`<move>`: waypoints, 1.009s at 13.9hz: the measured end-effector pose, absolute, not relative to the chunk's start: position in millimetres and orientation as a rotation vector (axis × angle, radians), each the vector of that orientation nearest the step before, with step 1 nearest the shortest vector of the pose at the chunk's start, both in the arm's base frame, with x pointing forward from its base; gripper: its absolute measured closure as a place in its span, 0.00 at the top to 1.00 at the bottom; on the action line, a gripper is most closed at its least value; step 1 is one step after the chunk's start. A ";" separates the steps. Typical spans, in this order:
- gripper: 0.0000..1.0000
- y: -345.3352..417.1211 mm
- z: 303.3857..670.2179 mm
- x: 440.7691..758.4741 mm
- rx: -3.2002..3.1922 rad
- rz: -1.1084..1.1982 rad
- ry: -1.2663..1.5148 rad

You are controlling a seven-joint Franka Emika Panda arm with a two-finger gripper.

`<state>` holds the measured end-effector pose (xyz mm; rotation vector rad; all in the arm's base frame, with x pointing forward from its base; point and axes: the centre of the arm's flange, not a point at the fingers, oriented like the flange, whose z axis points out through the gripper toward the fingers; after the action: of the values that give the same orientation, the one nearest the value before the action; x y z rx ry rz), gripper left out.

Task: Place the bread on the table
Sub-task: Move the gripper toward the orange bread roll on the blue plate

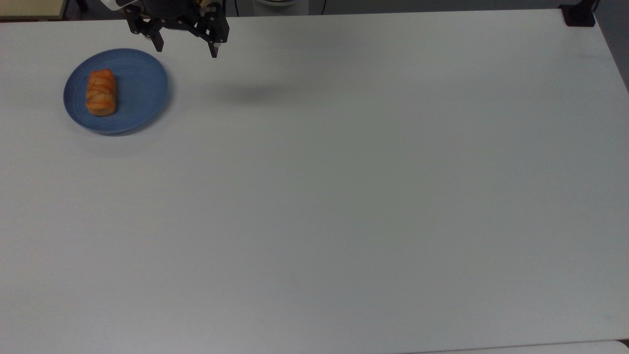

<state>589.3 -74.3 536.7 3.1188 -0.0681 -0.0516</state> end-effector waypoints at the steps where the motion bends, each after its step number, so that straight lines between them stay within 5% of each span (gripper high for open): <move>1: 1.00 -78.7 537.8 588.4 3.118 -0.049 -0.080; 14: 1.00 -84.1 562.7 572.2 3.119 -0.053 -0.101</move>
<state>572.2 -84.1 562.7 3.1186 -0.1013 -0.0529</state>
